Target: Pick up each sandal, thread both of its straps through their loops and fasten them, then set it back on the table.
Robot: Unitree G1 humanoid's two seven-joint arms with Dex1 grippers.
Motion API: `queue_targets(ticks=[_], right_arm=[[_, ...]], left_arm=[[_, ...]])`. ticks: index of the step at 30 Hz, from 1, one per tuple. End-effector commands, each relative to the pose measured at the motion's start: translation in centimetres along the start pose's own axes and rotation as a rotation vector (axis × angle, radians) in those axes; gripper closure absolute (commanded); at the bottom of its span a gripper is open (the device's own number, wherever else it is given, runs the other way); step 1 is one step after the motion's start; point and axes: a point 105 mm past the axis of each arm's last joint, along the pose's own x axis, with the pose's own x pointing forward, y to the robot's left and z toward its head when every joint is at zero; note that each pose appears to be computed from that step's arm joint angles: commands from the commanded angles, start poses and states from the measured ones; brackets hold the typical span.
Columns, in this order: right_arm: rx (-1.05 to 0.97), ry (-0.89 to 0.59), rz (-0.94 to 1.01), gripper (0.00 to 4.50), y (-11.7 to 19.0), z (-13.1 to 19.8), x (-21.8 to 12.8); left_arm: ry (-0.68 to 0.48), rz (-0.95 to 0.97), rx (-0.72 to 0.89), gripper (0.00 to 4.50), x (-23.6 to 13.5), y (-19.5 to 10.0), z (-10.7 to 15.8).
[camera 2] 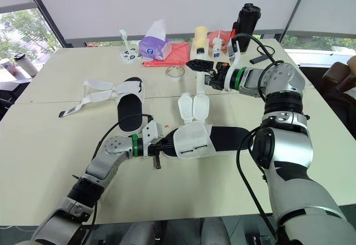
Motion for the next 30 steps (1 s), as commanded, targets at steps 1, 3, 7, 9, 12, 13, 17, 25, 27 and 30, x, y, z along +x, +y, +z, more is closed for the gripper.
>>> queue_targets(ticks=[1, 3, 7, 9, 12, 13, 17, 25, 27, 30], right_arm=[[-0.044, -0.044, 0.063, 0.00, 2.2, 1.5, 0.0], [-0.047, -0.040, 0.067, 0.00, 2.2, 1.4, 0.2], [-0.055, -0.037, 0.079, 0.00, 2.5, 1.3, 0.3], [-0.062, -0.038, 0.088, 0.00, 2.8, 1.4, 0.4], [-0.081, -0.030, 0.095, 0.51, 3.0, 1.3, 0.5], [-0.090, -0.025, 0.095, 0.80, 3.0, 1.2, 0.5], [-0.130, 0.001, 0.099, 2.72, 3.2, 0.5, 0.6], [-0.307, 0.039, 0.111, 4.44, 4.0, -1.0, -0.2], [-0.524, 0.046, 0.110, 4.44, 4.7, -2.0, -1.1], [-0.759, 0.062, 0.152, 4.44, 5.9, -3.9, -2.6]], left_arm=[[0.077, -0.023, -0.052, 4.43, 0.3, -1.1, -2.3], [0.077, -0.023, -0.051, 4.43, 0.3, -1.1, -2.3], [0.079, -0.021, -0.051, 4.43, 0.3, -1.1, -2.4], [0.079, -0.019, -0.051, 4.43, 0.2, -1.0, -2.4], [0.078, -0.017, -0.051, 4.50, 0.2, -1.0, -2.3], [0.078, -0.016, -0.050, 4.50, 0.2, -1.0, -2.3], [0.076, -0.014, -0.051, 4.50, 0.2, -0.9, -2.3], [0.073, -0.016, -0.049, 4.50, 0.3, -0.9, -2.2], [0.072, -0.016, -0.046, 4.50, 0.3, -1.0, -2.2], [0.069, -0.015, -0.047, 4.50, 0.2, -1.0, -2.1]])
